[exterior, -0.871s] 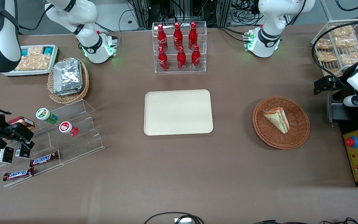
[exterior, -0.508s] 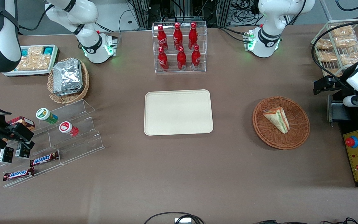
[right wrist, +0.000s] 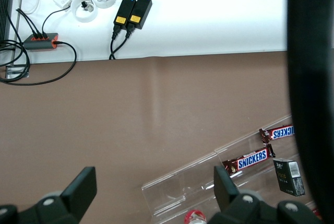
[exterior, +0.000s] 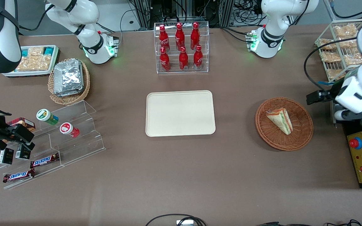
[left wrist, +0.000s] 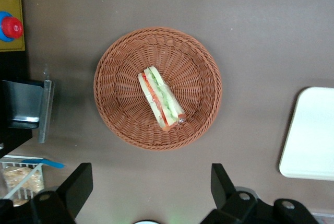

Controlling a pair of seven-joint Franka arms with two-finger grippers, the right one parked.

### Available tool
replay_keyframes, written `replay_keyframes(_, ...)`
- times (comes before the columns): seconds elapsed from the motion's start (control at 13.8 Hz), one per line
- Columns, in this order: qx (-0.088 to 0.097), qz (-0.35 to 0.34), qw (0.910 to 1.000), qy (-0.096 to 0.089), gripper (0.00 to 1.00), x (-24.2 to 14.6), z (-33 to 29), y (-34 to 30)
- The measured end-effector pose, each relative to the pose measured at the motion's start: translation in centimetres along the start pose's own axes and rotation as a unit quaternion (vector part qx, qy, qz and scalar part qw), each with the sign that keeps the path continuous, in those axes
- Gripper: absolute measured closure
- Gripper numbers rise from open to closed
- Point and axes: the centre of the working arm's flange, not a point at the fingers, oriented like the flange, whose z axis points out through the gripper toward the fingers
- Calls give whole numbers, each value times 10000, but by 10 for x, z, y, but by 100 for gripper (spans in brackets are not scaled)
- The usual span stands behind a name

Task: Place sandwich from basket to tray
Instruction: 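Move the left gripper over the sandwich in the wicker basket, then lower the open left gripper around the sandwich and close it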

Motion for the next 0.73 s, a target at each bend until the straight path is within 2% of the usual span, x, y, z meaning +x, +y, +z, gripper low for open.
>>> replay_keyframes(0.44,-53,-702,9973,221,0,-4,97,1)
replay_keyframes(0.73,-145,-1147,9921,493,0,-14,154,0)
